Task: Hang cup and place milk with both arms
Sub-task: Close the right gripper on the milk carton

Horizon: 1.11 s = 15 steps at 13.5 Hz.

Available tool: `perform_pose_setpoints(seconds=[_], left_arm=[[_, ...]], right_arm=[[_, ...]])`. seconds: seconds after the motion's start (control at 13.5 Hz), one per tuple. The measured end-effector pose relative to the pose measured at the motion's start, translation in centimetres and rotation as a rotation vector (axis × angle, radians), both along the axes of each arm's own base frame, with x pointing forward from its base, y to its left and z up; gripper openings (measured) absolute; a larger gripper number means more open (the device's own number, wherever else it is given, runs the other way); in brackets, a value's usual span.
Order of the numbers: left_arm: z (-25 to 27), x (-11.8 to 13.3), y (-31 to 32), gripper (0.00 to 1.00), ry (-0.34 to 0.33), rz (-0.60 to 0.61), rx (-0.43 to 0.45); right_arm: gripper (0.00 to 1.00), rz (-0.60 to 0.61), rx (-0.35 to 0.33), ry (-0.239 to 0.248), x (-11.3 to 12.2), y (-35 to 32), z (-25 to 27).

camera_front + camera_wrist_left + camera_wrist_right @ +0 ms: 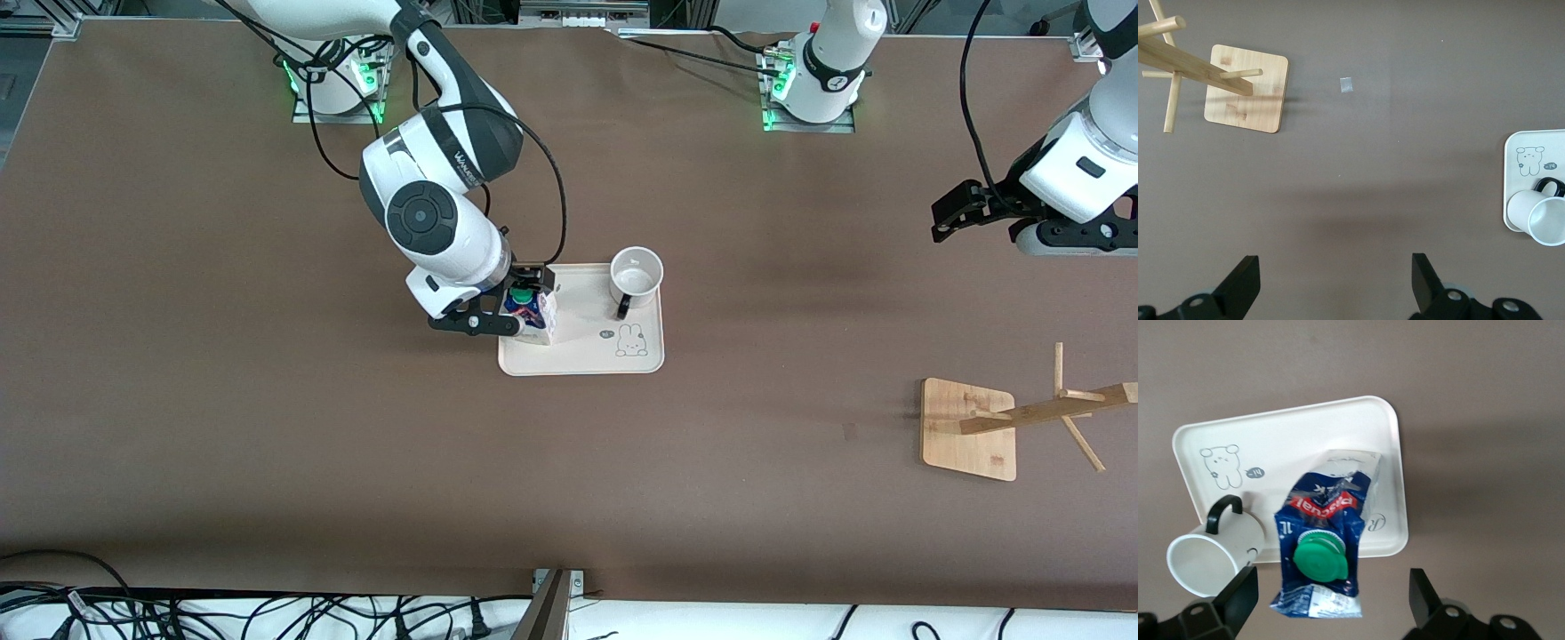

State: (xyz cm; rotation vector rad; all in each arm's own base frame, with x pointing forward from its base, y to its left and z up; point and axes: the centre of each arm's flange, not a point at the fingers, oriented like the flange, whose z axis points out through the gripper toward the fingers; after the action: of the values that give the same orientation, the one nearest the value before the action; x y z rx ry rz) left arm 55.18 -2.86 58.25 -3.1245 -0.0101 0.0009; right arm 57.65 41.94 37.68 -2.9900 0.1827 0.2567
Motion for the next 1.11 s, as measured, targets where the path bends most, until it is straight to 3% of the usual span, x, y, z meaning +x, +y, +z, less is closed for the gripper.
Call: perform_pose_setpoints(seconds=[1.11], left_arm=[[0.0,0.0,0.0,1.0,0.0,0.0,0.0]], right_arm=[[1.0,0.019,-0.024,0.014,-0.9,2.0,-3.7]])
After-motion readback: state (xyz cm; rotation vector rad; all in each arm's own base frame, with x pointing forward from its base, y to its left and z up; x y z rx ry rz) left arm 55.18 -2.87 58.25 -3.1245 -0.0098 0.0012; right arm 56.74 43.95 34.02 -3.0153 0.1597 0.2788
